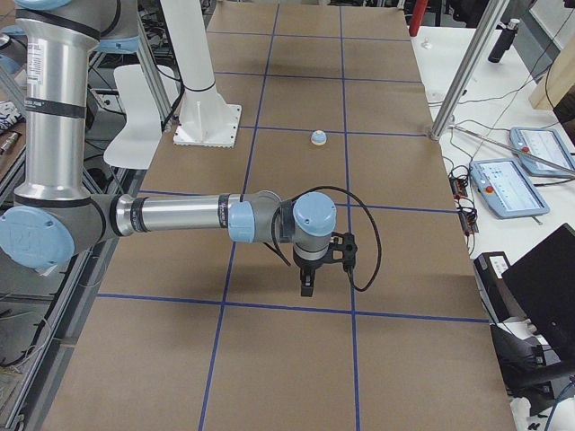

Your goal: Place and press bell with both arms

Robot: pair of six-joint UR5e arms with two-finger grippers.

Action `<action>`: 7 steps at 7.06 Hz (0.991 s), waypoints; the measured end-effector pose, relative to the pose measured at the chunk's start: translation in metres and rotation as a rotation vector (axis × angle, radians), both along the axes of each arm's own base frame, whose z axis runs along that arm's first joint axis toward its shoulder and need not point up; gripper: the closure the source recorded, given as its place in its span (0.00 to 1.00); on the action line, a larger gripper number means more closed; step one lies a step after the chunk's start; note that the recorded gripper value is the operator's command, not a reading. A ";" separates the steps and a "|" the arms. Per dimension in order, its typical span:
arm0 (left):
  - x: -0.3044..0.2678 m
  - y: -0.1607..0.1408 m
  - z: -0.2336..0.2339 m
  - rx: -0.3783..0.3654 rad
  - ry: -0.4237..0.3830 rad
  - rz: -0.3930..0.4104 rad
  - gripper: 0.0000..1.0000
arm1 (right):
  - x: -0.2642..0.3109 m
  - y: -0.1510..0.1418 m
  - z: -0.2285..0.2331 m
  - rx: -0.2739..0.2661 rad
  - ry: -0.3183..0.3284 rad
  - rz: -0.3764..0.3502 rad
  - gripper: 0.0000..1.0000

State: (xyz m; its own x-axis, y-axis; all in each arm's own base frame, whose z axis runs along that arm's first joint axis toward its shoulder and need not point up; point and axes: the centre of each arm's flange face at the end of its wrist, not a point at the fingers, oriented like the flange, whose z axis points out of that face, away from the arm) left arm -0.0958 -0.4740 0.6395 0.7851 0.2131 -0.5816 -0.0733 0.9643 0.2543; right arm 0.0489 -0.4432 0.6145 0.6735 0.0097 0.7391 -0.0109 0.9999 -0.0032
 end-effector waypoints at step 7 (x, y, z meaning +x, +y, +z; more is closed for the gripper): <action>0.003 0.000 -0.001 -0.033 0.012 -0.041 0.00 | 0.001 -0.003 -0.001 0.000 -0.002 0.003 0.00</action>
State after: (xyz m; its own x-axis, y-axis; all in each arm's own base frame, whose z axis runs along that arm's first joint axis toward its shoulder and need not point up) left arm -0.0930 -0.4743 0.6384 0.7855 0.1616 -0.5974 -0.0310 0.9744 0.2228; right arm 0.0498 -0.4457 0.6132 0.6723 0.0118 0.7402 -0.0139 0.9999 -0.0033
